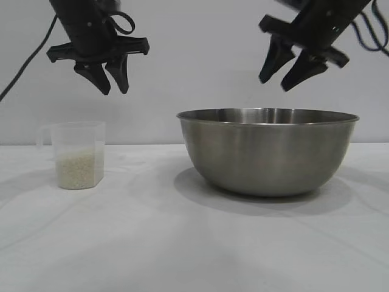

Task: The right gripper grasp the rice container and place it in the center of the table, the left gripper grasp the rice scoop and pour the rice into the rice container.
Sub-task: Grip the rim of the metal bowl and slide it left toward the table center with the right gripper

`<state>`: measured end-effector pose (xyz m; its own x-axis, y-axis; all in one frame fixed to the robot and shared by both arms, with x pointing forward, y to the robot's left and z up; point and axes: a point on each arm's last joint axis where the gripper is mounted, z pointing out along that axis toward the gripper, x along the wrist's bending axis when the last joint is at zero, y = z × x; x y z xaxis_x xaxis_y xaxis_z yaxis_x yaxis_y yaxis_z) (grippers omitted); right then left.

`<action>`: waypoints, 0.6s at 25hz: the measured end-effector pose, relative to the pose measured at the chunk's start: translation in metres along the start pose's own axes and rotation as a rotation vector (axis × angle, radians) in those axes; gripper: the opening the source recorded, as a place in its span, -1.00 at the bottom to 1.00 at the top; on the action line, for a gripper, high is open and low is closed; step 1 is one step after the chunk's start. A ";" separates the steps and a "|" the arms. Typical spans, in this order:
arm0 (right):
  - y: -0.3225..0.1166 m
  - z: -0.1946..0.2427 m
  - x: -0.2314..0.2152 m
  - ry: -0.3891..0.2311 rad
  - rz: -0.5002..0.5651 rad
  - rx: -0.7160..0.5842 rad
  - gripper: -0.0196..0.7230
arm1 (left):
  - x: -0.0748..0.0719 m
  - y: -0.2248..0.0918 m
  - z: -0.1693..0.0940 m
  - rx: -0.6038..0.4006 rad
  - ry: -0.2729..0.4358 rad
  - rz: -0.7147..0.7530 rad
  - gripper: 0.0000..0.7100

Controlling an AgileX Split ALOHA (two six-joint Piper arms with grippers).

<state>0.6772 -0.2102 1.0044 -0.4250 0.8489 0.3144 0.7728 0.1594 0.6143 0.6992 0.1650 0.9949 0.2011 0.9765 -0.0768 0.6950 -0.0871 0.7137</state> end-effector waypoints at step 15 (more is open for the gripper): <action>-0.030 -0.052 -0.013 0.010 0.125 0.371 0.01 | -0.002 0.019 -0.030 -0.072 0.000 0.037 -0.29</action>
<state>0.6356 -0.2523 1.0193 -0.3197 0.8687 0.3784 0.9362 0.2279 0.2677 0.6909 0.1672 1.0293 0.2264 0.9728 -0.0494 0.6354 -0.1090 0.7644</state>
